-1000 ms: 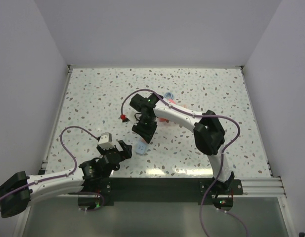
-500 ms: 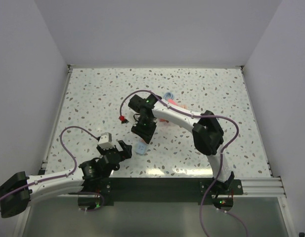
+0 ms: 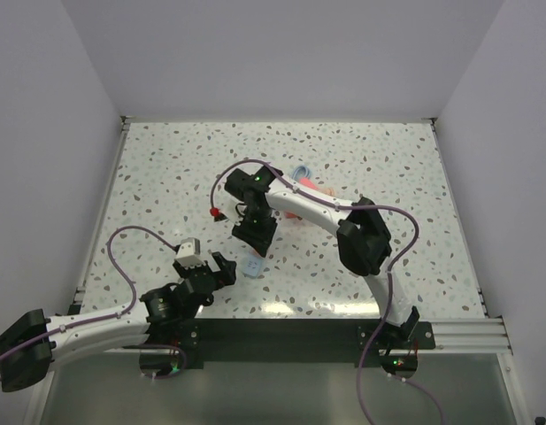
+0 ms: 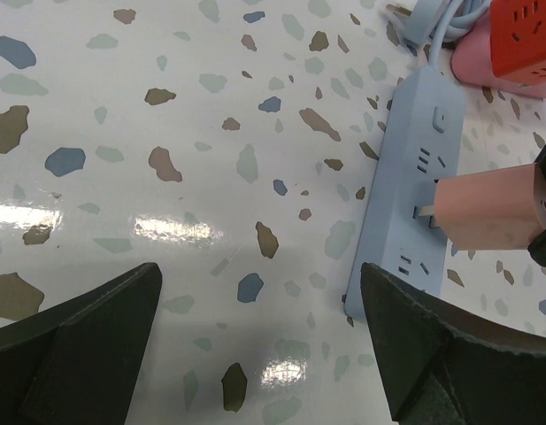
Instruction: Insert the plug
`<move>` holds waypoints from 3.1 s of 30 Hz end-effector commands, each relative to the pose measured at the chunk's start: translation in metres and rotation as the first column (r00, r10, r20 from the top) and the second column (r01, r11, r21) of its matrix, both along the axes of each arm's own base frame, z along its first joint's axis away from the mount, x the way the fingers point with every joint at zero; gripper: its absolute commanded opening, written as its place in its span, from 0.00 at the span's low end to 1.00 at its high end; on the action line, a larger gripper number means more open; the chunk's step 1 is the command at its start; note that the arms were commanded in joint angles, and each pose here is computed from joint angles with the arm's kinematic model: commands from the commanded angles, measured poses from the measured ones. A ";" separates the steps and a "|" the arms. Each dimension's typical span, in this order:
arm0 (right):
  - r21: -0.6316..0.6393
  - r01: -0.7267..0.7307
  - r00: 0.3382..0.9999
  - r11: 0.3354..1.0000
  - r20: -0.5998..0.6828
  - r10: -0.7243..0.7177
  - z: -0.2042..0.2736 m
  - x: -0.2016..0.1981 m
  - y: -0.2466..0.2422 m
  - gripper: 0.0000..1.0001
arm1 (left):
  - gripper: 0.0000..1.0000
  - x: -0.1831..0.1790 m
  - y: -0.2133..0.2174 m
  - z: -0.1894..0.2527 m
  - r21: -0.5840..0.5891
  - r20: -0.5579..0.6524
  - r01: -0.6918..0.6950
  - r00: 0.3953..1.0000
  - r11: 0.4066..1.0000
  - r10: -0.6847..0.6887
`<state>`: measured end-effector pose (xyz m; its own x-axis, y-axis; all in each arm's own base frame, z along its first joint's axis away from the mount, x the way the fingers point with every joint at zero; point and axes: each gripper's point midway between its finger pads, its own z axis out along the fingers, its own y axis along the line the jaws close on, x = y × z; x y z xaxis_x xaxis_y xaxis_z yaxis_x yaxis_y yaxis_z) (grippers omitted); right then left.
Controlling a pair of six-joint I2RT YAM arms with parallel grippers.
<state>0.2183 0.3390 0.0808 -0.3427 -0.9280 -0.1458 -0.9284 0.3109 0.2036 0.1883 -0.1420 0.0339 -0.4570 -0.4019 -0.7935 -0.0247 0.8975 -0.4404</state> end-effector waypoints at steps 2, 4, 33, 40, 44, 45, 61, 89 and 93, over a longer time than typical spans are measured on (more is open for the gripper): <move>-0.031 -0.033 0.999 0.999 0.008 0.033 -0.007 0.002 0.004 0.00 | 1.00 0.000 0.003 0.000 0.015 0.008 -0.002 1.000 1.000 0.002; -0.029 -0.036 0.999 0.999 0.012 0.036 -0.007 0.004 0.007 0.00 | 1.00 0.000 0.003 0.000 0.016 0.008 -0.001 1.000 1.000 0.000; -0.017 -0.032 0.996 0.999 0.080 0.033 -0.031 0.023 0.038 0.00 | 1.00 0.002 -0.005 0.007 -0.010 0.031 0.019 0.999 1.000 -0.019; -0.030 -0.028 0.998 0.999 0.062 0.030 -0.045 0.018 0.033 0.00 | 1.00 0.002 -0.005 0.007 -0.011 0.029 0.022 0.999 1.000 -0.022; -0.016 0.005 0.997 1.000 0.074 -0.004 -0.049 0.016 0.031 0.00 | 1.00 0.001 -0.005 0.006 -0.011 0.028 0.026 0.999 1.000 -0.026; 0.000 0.010 0.997 1.000 0.082 -0.010 -0.045 0.016 0.032 0.00 | 1.00 0.001 -0.005 0.006 -0.011 0.028 0.026 0.999 1.000 -0.026; 0.053 0.035 0.992 0.998 0.117 -0.041 -0.058 0.036 0.062 0.00 | 1.00 0.002 -0.005 0.006 -0.008 0.028 0.024 0.999 1.000 -0.023; 0.147 0.253 0.936 0.956 0.214 -0.280 -0.075 0.025 0.028 0.00 | 1.00 0.004 -0.006 0.007 0.025 0.027 0.025 0.999 0.999 -0.026; 0.228 0.302 0.897 0.926 0.262 -0.357 -0.044 0.037 0.035 0.04 | 1.00 0.007 -0.008 0.013 0.045 0.032 0.025 0.999 0.999 -0.026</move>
